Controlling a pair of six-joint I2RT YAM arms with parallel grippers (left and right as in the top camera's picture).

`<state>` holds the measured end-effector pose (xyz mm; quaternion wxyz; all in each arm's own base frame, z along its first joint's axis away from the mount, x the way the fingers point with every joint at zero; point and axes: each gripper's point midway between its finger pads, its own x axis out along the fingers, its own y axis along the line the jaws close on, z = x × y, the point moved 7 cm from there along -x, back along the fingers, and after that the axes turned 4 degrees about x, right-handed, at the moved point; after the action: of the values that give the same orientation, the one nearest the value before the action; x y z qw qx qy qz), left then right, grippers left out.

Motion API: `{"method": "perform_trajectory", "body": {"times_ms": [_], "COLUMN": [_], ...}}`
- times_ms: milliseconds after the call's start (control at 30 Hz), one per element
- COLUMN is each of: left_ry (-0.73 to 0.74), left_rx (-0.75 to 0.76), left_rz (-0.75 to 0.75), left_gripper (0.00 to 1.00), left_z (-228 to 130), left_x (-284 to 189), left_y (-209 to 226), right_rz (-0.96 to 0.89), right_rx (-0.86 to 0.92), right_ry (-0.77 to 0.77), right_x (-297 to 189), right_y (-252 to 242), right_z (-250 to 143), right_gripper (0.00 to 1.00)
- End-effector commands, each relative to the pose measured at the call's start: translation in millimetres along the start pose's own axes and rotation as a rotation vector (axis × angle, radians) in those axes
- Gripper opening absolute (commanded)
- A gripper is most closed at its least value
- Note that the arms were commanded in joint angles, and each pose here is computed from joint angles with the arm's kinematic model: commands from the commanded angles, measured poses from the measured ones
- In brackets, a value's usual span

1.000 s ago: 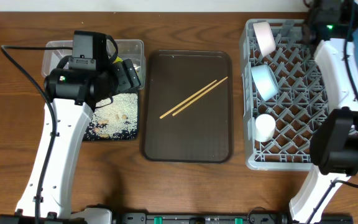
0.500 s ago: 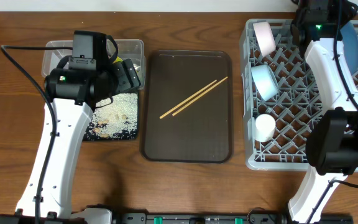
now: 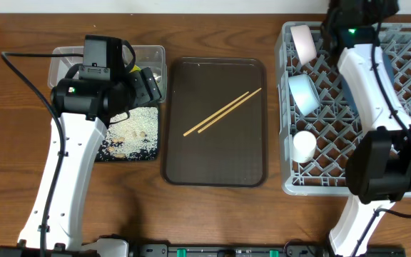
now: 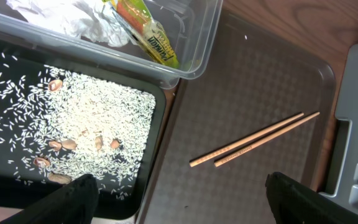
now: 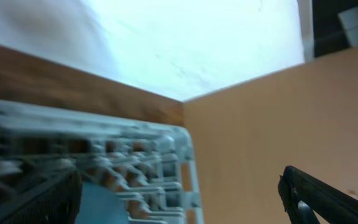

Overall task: Sort waste into correct bins and load items into the dishwasher rack
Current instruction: 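Lift the blue plate with the right gripper and set it in the rack, then reach the right gripper to the wooden chopsticks on the brown tray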

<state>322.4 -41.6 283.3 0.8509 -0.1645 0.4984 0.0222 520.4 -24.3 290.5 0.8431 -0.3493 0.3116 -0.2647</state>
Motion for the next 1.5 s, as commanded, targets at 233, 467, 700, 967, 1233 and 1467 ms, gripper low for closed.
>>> {"method": "perform_trajectory", "body": {"times_ms": [233, 467, 700, 967, 1233, 1467], "left_ry": [0.004, 0.004, 0.004, 0.004, 0.004, 0.004], "left_rx": [0.002, 0.002, 0.002, 0.002, 0.002, 0.002], "left_rz": [0.014, 0.014, 0.014, 0.014, 0.014, 0.014], "left_gripper": [0.89, 0.89, 0.89, 0.89, 0.89, 0.89], "left_z": [0, 0, 0, 0, 0, 0], "left_x": [2, 2, 2, 2, 2, 2], "left_y": [3, 3, 3, 3, 3, 3], "right_rz": [0.308, 0.854, 1.088, 1.006, 0.93, 0.868], "right_rx": [0.27, 0.399, 0.475, 0.475, 0.433, 0.415], "right_ry": [-0.12, 0.055, 0.372, 0.667, 0.864, 0.875], "right_x": [-81, -163, -209, -230, -222, -204], "right_y": [33, 92, 149, 216, 271, 297], "right_z": [32, 17, -9, -47, -84, -99], "right_gripper": [0.99, 0.99, 0.79, 0.5, 0.46, 0.45]}}
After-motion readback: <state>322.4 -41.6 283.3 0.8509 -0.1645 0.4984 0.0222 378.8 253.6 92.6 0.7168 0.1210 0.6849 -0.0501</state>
